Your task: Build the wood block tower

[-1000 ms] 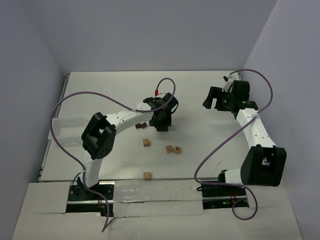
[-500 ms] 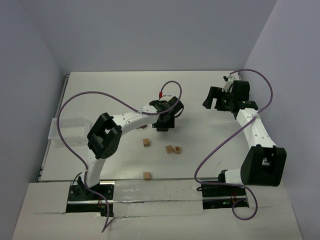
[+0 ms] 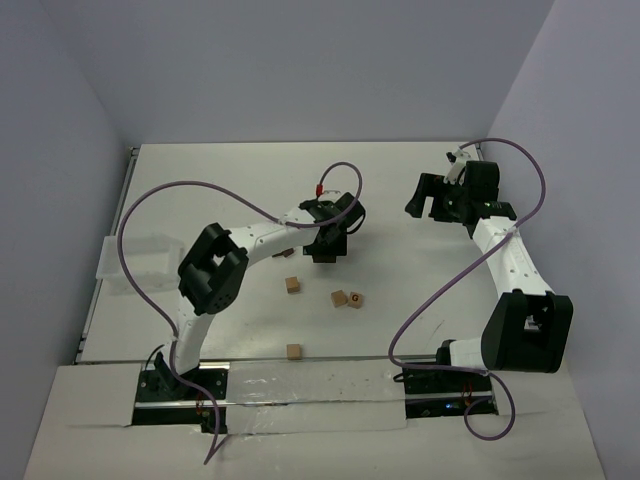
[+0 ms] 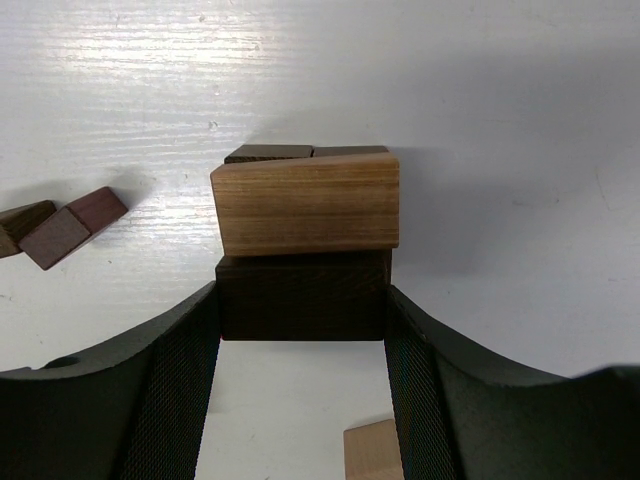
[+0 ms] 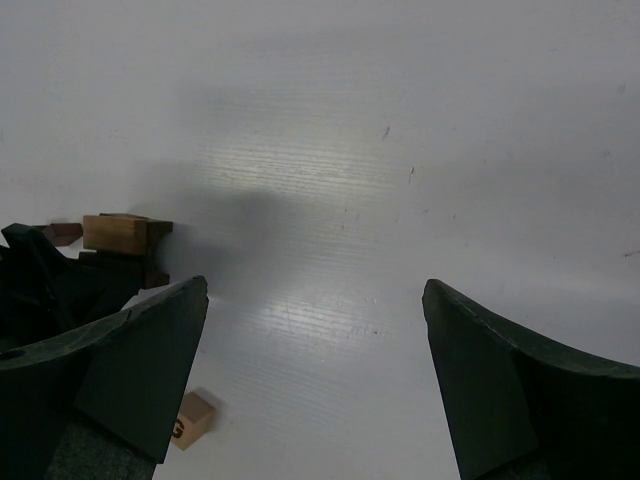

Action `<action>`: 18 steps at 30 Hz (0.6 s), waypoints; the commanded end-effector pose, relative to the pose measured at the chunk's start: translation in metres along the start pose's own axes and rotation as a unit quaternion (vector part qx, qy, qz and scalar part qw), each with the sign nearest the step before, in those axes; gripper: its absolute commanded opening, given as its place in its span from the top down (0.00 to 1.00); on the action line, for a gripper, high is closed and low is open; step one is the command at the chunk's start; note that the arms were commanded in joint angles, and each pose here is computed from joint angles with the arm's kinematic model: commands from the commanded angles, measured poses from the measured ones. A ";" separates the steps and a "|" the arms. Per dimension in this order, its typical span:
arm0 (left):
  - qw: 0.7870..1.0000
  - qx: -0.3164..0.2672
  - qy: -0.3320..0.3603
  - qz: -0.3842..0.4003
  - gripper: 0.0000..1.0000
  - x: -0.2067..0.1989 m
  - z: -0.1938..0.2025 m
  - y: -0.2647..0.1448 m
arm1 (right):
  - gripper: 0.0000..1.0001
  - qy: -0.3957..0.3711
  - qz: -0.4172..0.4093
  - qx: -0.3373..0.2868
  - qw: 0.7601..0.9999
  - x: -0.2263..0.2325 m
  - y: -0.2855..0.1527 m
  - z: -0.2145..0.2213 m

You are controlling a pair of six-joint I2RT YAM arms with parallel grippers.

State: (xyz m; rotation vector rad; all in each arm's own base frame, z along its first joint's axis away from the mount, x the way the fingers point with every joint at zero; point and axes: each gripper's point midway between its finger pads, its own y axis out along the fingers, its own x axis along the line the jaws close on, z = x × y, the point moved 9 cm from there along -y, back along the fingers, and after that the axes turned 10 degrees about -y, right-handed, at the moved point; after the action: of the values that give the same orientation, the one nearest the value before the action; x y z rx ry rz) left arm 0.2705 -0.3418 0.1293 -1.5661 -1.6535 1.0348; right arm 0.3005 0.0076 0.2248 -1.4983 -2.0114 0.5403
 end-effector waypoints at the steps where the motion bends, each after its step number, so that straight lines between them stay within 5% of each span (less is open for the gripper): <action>1: 1.000 -0.015 -0.013 0.020 0.68 -0.010 -0.014 -0.007 | 0.05 -0.011 -0.009 -0.031 0.999 0.005 -0.005 -0.015; 18: 1.000 -0.003 -0.009 0.021 0.44 -0.009 -0.014 0.001 | 0.05 -0.011 -0.009 -0.030 0.999 0.005 -0.005 -0.015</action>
State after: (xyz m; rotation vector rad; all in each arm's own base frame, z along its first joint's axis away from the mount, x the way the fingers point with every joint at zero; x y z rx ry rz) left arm 0.2764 -0.3411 0.1284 -1.5616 -1.6525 1.0473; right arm 0.3004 0.0078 0.2249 -1.4956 -2.0132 0.5391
